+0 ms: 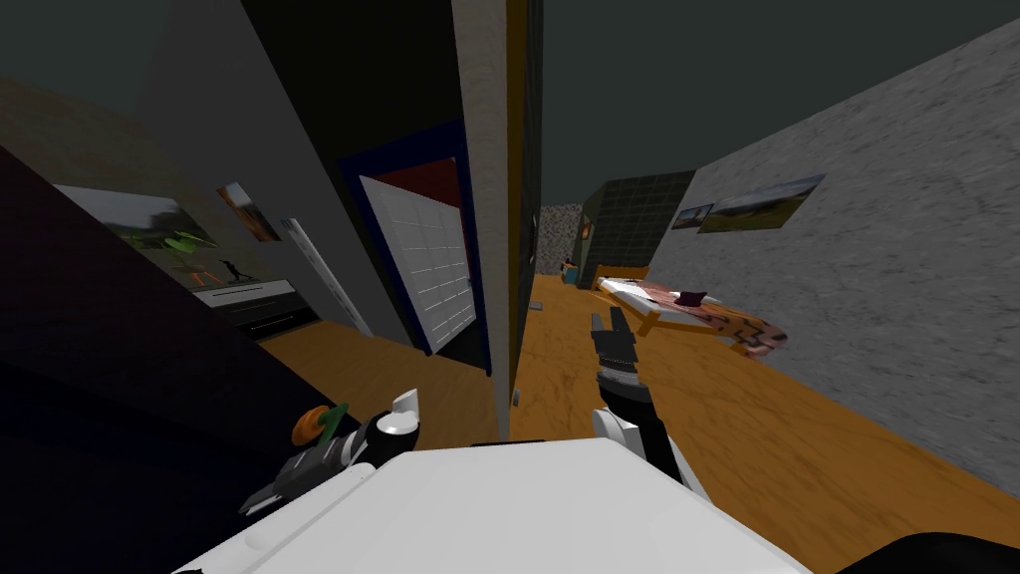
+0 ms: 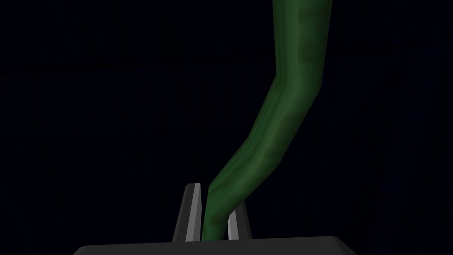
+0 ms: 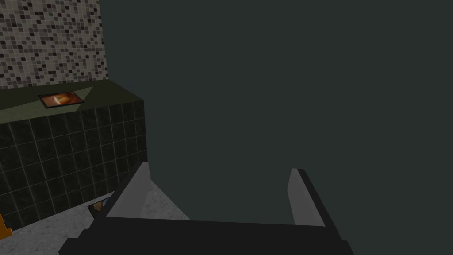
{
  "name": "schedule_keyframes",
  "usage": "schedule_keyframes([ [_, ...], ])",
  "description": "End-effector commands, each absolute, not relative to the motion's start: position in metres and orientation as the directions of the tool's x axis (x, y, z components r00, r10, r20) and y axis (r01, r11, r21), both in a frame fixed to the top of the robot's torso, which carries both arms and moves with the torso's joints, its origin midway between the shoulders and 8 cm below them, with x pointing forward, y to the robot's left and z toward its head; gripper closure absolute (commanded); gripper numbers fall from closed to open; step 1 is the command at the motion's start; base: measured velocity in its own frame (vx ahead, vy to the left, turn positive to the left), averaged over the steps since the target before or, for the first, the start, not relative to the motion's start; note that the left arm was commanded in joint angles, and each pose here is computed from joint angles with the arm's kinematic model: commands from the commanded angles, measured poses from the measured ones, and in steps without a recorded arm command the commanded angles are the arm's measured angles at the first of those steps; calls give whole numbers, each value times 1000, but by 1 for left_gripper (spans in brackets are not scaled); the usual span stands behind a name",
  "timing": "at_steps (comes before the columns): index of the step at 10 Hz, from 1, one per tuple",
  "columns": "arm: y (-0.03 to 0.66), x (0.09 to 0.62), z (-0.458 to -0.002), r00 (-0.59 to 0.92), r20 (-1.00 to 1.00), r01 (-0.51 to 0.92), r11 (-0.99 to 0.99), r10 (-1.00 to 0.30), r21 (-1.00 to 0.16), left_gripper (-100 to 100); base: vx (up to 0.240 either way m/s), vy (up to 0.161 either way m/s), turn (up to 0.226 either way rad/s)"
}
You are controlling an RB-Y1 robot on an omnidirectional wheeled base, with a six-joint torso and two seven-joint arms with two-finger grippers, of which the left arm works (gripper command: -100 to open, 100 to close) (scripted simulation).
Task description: Push the door open
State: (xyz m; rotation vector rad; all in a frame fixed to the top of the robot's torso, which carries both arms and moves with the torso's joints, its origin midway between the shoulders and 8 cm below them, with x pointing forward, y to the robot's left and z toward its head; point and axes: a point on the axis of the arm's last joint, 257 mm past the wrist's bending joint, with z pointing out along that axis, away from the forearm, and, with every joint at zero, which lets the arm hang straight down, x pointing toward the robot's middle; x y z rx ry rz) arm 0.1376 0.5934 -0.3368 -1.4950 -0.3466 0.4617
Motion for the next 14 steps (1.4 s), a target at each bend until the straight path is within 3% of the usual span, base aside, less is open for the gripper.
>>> schedule_keyframes([
  [1,596,142,-331,869,-49,-71,26,493,-997,100,-1,23,-30],
  [14,592,132,-333,848,-52,-71,16,528,-997,100,0,20,-8],
])
